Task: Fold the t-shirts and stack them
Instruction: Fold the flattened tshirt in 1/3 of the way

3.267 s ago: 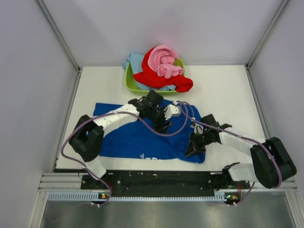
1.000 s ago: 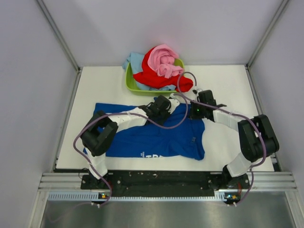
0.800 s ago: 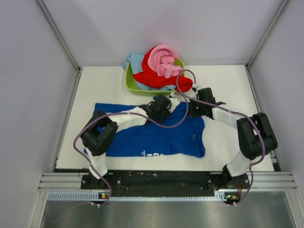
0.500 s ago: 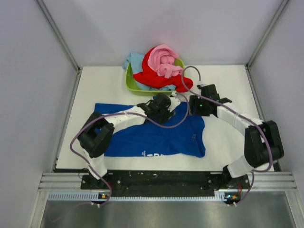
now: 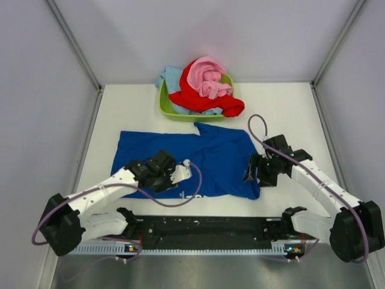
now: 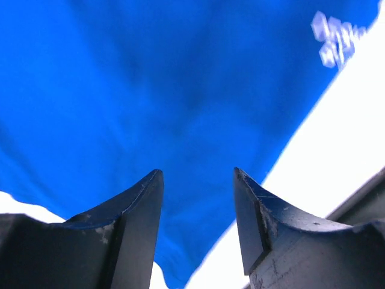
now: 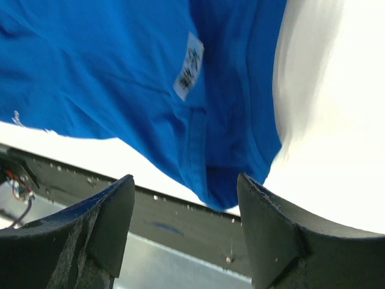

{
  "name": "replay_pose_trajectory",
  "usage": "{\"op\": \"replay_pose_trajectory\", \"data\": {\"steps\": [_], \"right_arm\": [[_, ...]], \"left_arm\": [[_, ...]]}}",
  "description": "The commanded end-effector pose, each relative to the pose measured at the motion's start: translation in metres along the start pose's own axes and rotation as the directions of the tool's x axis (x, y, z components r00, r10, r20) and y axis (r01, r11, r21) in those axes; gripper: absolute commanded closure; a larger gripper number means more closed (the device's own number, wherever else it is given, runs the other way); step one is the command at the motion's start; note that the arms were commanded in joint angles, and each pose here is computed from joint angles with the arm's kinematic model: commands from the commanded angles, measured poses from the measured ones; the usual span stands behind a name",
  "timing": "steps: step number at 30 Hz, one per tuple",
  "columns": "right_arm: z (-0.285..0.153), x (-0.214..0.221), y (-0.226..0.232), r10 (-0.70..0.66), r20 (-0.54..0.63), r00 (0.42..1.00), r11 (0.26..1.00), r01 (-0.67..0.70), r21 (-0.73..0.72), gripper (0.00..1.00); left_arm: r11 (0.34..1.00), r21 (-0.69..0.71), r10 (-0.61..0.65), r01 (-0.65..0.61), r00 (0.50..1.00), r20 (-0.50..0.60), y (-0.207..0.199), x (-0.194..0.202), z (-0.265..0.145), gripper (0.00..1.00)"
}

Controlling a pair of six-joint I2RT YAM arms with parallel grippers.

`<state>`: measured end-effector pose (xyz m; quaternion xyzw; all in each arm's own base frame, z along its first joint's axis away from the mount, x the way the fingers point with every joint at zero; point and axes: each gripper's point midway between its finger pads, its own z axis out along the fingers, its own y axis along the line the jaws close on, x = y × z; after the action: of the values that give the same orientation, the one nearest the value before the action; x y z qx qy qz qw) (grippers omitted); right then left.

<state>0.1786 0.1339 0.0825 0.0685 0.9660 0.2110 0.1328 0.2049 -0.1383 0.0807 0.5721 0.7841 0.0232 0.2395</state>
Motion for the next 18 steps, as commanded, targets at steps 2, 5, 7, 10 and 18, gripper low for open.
{"op": "replay_pose_trajectory", "data": {"steps": [2, 5, 7, 10, 18], "right_arm": [[0.008, 0.025, 0.003, 0.056, -0.118, 0.991, 0.998, -0.059, -0.015, 0.32], [0.019, 0.029, -0.001, 0.063, -0.134, 0.989, 0.998, -0.065, -0.011, 0.38], [0.026, 0.03, -0.005, 0.072, -0.137, 0.988, 0.997, -0.073, -0.002, 0.56], [0.037, 0.03, -0.009, 0.077, -0.152, 0.985, 0.997, -0.077, 0.011, 0.82], [0.032, 0.003, -0.045, 0.252, -0.047, 0.967, 0.963, -0.246, 0.107, 1.0]], "left_arm": [[0.995, 0.065, 0.075, -0.07, 0.994, -0.075, -0.032, 0.055, 0.0, 0.45], [0.998, -0.002, 0.066, -0.066, 0.993, -0.101, -0.027, 0.066, 0.011, 0.45], [0.998, -0.011, 0.06, -0.062, 0.99, -0.13, -0.028, 0.073, 0.019, 0.45], [0.997, -0.022, 0.065, -0.07, 0.98, -0.186, -0.029, 0.088, 0.029, 0.49], [0.99, 0.039, 0.142, -0.137, 0.951, -0.276, -0.046, 0.124, 0.036, 0.9]]}}
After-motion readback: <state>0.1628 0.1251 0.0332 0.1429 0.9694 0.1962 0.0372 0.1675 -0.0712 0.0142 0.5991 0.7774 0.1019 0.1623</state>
